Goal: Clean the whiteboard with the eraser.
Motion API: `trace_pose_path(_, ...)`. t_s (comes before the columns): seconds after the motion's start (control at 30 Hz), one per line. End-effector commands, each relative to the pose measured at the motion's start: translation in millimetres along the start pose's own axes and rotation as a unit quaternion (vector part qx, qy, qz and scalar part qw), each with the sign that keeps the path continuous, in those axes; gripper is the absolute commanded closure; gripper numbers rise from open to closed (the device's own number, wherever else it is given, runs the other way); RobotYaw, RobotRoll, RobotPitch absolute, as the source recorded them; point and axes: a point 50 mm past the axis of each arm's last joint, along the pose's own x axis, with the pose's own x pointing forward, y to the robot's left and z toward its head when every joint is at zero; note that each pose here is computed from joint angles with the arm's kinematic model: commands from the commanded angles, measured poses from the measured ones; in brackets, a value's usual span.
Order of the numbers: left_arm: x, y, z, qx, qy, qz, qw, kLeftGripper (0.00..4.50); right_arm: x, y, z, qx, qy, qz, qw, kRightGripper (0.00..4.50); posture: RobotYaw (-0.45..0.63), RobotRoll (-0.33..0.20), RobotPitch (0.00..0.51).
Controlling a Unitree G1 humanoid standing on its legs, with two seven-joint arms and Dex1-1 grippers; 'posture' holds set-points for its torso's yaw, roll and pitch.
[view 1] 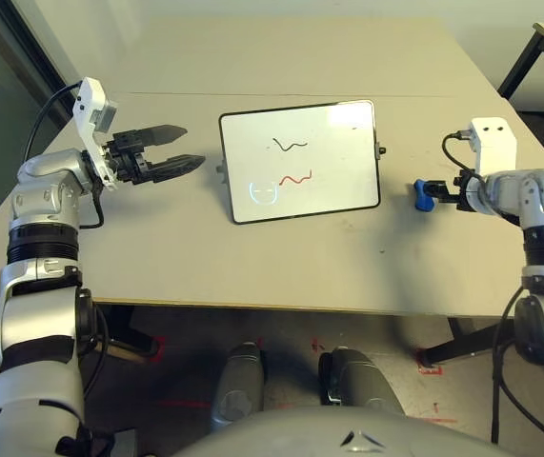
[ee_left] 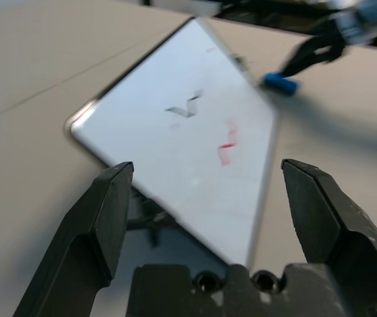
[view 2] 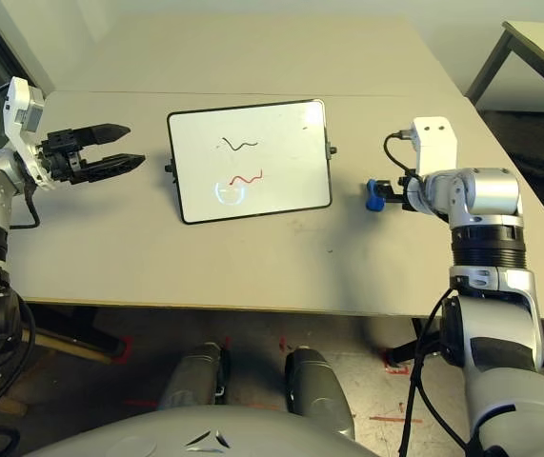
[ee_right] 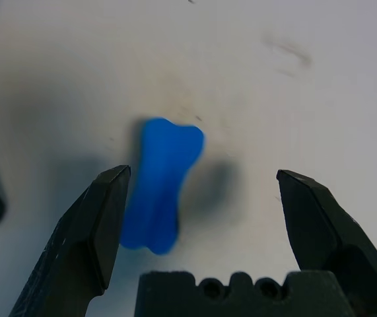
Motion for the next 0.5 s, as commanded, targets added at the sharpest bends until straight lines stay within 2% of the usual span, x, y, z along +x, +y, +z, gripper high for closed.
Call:
trace_pose_path(0.03,-4.1,-8.8,0.2,-0.007,0.026,-0.031,0.999,0.0,5.2,4.6,-1.5,-0.001,0.01,0.006,1.0,0.07,0.25,0.0,0.047)
trace_pose_path(0.17,-8.0,-15.4,-3.2,-0.008,0.066,-0.058,0.996,0.0,10.4,8.5,-5.9,-0.001,0.023,0.017,1.0,0.07,0.27,0.0,0.044)
trace_pose_path(0.3,-11.0,-17.8,-3.9,-0.007,0.081,-0.065,0.995,0.0,15.2,7.5,-10.5,0.006,0.032,0.017,0.999,0.07,0.28,0.0,0.043)
trace_pose_path(0.4,-13.8,-19.5,-3.4,-0.005,0.084,-0.066,0.994,0.0,16.8,7.5,-12.6,0.005,0.035,0.019,0.999,0.65,0.28,0.0,0.044)
trace_pose_path(0.5,-16.6,-20.4,-3.9,-0.005,0.088,-0.064,0.994,0.0,16.4,7.9,-13.3,0.002,0.037,0.026,0.999,1.73,0.29,0.0,0.045)
